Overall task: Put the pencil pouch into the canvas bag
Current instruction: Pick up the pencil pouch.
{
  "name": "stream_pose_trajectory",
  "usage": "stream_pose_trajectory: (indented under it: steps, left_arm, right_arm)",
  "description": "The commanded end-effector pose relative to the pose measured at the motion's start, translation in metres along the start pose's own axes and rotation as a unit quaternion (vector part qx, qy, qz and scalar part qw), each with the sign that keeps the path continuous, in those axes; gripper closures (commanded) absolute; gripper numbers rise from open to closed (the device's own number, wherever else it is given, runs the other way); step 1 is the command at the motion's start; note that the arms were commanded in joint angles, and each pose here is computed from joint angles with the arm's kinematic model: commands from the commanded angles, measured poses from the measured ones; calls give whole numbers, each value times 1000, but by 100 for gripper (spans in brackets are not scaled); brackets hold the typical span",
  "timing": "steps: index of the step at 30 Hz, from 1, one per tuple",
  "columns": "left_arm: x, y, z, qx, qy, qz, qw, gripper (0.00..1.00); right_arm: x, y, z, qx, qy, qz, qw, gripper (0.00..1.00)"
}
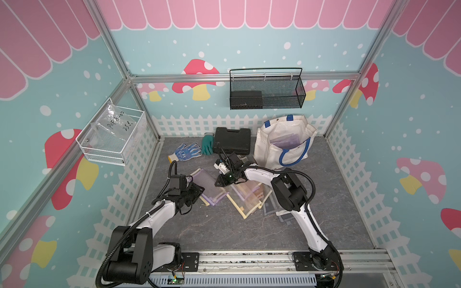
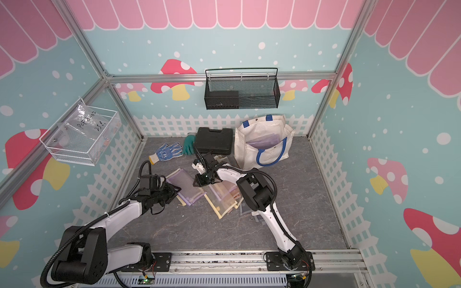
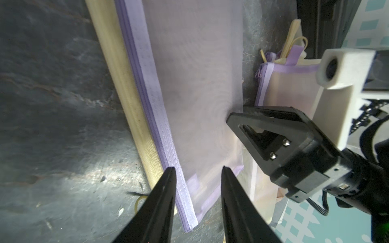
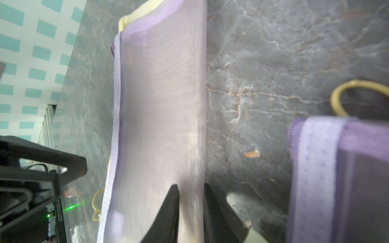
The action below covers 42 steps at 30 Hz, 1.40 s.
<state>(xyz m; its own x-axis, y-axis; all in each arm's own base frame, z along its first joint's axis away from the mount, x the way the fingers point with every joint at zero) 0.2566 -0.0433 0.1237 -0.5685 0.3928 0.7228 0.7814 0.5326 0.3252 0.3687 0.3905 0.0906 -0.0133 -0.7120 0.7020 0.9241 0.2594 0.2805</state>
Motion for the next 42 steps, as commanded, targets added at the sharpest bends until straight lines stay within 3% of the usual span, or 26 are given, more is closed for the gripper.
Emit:
stream_pose_trajectory:
  steps: [1, 21, 42]
  left_arm:
    - [-5, 8, -2, 2, -4, -6, 1000, 62]
    - [-32, -1, 17, 39, 2, 15, 999, 62]
    - [-16, -26, 25, 41, 42, 22, 998, 63]
  right_arm:
    - [-16, -24, -19, -19, -45, 46, 998, 78]
    - [-25, -30, -24, -19, -59, 64, 996, 79]
    - [-29, -30, -25, -20, -62, 69, 995, 81]
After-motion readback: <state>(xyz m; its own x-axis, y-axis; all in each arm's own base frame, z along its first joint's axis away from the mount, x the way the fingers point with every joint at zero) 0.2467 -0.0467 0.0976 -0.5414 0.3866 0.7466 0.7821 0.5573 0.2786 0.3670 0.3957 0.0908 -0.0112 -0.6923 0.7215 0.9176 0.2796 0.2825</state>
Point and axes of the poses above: each gripper's point midway between its finger pads, its own x axis back along the fingers, its own z axis along the line the jaws close on, y = z × x, the point moved 9 cm from there along x, back along the fingers, and after that the axes turned 15 degrees about -x, right-handed, at the moved point
